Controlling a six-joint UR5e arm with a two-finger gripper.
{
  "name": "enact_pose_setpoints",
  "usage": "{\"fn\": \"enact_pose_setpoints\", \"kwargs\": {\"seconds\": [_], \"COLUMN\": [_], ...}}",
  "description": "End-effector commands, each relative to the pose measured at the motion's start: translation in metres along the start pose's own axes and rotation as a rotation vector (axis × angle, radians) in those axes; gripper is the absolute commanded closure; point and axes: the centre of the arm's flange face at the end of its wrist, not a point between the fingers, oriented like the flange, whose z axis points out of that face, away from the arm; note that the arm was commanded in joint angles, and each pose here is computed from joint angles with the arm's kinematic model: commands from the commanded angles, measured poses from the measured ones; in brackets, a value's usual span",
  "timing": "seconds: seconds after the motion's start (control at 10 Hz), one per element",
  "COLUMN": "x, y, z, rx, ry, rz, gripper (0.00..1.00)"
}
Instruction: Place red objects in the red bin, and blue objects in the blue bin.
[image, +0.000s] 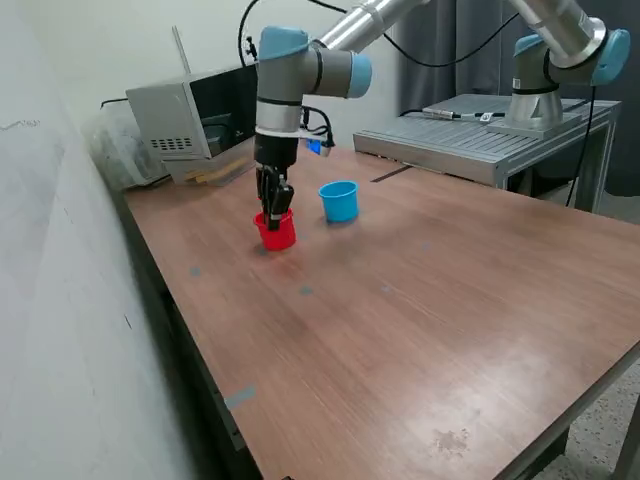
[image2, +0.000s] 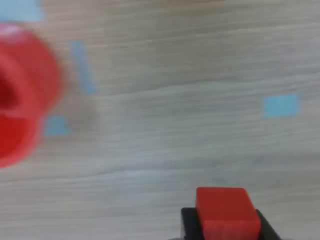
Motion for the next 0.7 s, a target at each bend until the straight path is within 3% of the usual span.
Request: {"fn": "enact_pose_setpoints", "kwargs": {"seconds": [0.0,0.2,0.6], "x": [-0.120,-0.151,-0.153], "y": [-0.002,-0.009,-0.016], "z": [-0.014,-0.003,0.012], "rx": [0.025,0.047,0.072], "ry": [-0.046,-0.055,-0.050], "rz": [0.115,0.135,0.132], "gripper": [1.00,1.00,1.00]}}
